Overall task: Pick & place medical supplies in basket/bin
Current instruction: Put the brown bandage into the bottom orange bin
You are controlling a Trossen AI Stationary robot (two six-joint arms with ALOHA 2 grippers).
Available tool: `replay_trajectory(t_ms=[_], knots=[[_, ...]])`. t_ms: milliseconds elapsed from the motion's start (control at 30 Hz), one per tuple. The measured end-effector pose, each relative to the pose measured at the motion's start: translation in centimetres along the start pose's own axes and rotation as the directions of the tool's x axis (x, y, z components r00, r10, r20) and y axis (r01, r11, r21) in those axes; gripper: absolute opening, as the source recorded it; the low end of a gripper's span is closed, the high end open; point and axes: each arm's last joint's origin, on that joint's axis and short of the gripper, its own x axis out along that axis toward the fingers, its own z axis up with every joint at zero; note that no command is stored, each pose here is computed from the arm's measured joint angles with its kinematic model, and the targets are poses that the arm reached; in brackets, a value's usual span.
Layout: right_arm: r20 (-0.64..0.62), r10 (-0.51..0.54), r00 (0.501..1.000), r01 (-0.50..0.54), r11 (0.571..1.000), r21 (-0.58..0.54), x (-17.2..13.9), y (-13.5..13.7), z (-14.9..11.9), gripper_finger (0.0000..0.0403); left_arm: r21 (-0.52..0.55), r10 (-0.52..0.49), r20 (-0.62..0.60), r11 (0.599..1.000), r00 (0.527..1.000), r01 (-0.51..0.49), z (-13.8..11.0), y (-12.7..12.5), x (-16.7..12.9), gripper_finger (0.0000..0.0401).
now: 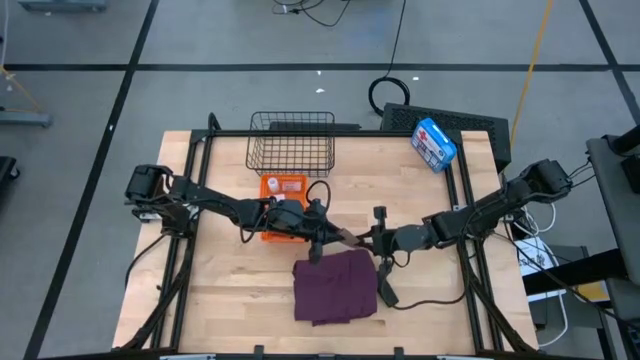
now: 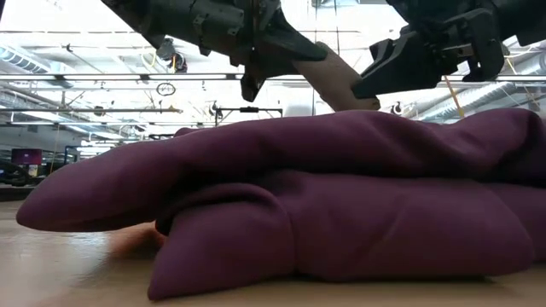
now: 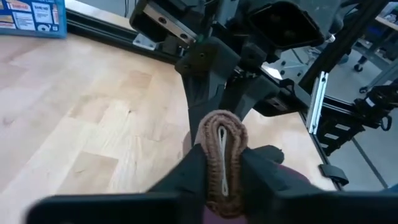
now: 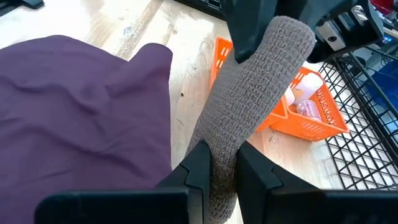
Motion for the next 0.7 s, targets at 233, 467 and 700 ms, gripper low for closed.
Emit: replay_trajectory(t_ms=[233, 467, 700], knots=[[-0.034, -0.079, 0.996, 0.079, 0.997, 0.006, -0.6, -0.3, 0.0, 0.0076, 0.059, 0.074, 0.076, 0.995, 0.994, -0.078, 0.4, -0.1, 0.0, 0.0038], [-0.13, -0.163, 0.978, 0.177, 0.979, 0.099, -4.4, -0.9, -0.1, 0.0153, 0.168, 0.056, 0.28, 0.98, 0.958, -0.106, 1.4, -0.2, -0.7, 0.0038], [-0.132, -0.157, 0.979, 0.183, 0.958, 0.22, -6.8, -1.7, -0.2, 0.017, 0.278, -0.123, 0.447, 0.961, 0.886, -0.007, 1.8, 0.6, -2.0, 0.0038]])
